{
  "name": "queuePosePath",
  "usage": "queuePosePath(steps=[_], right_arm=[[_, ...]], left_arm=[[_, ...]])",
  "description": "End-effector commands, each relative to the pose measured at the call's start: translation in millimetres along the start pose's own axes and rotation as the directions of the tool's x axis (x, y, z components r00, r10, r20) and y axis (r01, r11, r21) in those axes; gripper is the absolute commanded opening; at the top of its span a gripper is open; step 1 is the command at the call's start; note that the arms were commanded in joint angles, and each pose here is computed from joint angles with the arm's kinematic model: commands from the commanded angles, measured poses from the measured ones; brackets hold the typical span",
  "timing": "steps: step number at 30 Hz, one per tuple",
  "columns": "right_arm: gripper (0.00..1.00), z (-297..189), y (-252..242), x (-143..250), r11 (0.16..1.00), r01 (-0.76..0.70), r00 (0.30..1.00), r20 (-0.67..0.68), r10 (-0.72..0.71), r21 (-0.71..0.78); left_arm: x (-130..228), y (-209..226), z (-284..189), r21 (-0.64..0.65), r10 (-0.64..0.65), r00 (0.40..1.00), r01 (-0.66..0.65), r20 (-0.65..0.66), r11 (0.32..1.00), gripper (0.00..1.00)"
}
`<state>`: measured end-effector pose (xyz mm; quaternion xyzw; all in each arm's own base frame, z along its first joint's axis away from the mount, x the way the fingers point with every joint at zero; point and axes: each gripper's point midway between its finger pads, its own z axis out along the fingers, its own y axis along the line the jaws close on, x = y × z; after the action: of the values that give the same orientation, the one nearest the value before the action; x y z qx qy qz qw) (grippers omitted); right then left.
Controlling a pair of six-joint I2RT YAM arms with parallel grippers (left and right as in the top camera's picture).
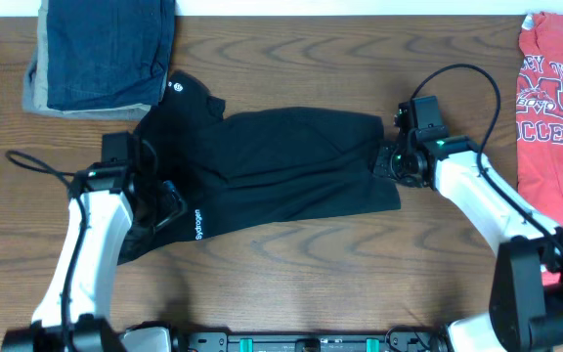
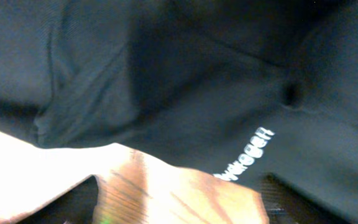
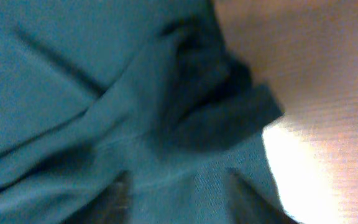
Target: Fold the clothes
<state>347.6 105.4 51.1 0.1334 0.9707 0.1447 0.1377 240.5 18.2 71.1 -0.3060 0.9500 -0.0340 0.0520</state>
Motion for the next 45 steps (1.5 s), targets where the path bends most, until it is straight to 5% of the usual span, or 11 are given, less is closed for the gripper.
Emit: queuePosePath(steps=[1, 4, 13, 30, 45], right_arm=[[0.25, -8.1, 16.8, 8.6, 0.998, 0.035, 0.999, -0.033, -0.037, -0.06], [0.13, 0.5, 18.4, 23.6, 0.998, 0.054, 0.995, -0.085, -0.057, -0.039], [0.09, 35.0, -2.7, 46.5, 0.998, 0.041, 0.979, -0.204, -0.03, 0.05], [0.01, 59.5, -52.5, 61.5, 0.98, -0.021, 0.951, -0.298, 0.081, 0.199], [0.01, 35.9, -98.7, 79.1, 0.903, -0.19, 0.886, -0.329, 0.327, 0.385]], left_arm=[[3.5, -20.6, -12.0, 0.095, 0.102, 0.995, -0.102, 0.0, 0.99, 0.58], [13.1, -22.7, -3.8, 0.089, 0.124, 0.992, -0.121, -0.037, 0.989, 0.41], [36.3, -23.5, 32.0, 0.048, 0.136, 0.968, -0.129, -0.209, 0.99, 0.15], [12.2, -9.2, 70.9, -0.083, 0.129, 0.976, -0.146, -0.176, 0.986, 0.17], [43.0, 14.2, 78.9, -0.216, -0.03, 0.948, -0.042, -0.317, 0.976, 0.14]])
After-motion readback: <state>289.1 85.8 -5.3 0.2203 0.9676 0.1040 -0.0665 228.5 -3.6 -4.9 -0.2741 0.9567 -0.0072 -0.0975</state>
